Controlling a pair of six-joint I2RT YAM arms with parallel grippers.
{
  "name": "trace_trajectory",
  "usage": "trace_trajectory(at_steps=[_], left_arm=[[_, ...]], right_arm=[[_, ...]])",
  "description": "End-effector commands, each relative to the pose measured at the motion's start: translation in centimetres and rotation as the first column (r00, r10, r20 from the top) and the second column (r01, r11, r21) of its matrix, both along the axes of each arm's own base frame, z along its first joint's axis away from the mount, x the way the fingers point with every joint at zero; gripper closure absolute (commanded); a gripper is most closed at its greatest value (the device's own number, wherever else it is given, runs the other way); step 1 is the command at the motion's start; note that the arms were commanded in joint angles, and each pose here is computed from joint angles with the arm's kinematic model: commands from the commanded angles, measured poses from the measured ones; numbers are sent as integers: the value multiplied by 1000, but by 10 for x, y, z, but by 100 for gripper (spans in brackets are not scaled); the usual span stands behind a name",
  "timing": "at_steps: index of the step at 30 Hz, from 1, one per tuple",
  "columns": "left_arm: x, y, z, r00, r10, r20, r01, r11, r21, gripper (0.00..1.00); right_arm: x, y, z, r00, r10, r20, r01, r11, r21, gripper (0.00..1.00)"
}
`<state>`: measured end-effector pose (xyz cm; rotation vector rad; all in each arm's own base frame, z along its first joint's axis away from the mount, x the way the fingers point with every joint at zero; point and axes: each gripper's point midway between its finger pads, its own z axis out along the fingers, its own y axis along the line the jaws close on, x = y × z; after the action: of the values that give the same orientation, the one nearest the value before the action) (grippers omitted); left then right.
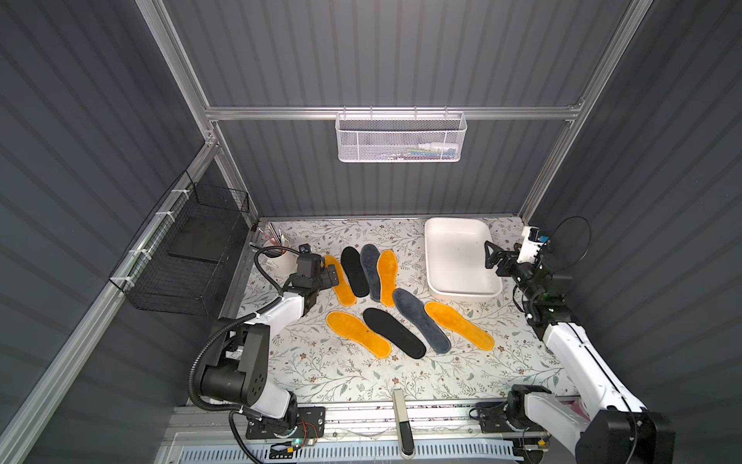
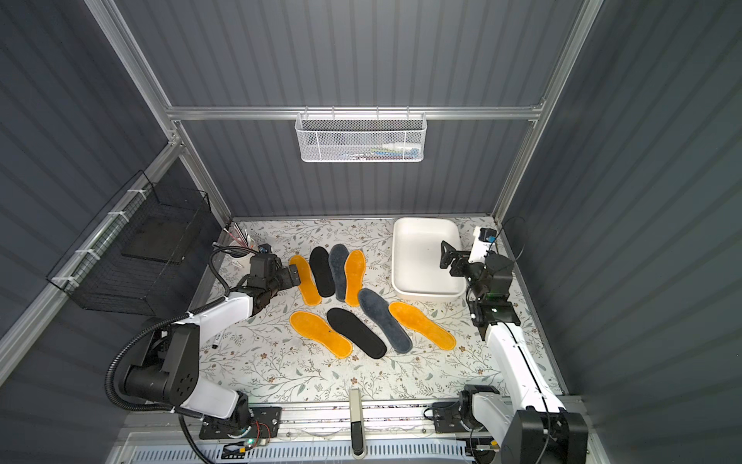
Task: Put the insoles into the storage box
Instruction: Pick up the insole from the center of the board.
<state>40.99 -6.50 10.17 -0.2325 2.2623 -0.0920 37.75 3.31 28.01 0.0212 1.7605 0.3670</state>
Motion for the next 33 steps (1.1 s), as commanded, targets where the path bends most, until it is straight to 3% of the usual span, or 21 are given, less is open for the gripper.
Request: trace_trajectory(at_steps=[1,6,21,28,30,33], left_arm=[[-8,8,-8,995,73,-66,-74,997,-17,0],[-19,8,-9,988,113,-107,-119,991,-61,0],[-19,-5,-24,961,144,-234,-179,975,-135,1],[-14,-17,-33,949,117,-294,-167,974,-152,19],[-12,-19,-37,939,117,-325,-170,976,-139,26],[-11,-19,-44,921,122,-370,-170,981,-99,29]], right_arm=[[-18,45,-39,944,186,-271,-165,981,97,1],[-23,90,-53,888,270,-372,-267,962,63,1],[-40,161,-76,836,319,-446,-403,910,-103,3],[-43,174,-77,828,333,-452,-432,891,-136,4],[-44,179,-76,823,345,-452,-442,887,-129,5],[-47,184,-74,815,361,-453,-456,882,-117,6]])
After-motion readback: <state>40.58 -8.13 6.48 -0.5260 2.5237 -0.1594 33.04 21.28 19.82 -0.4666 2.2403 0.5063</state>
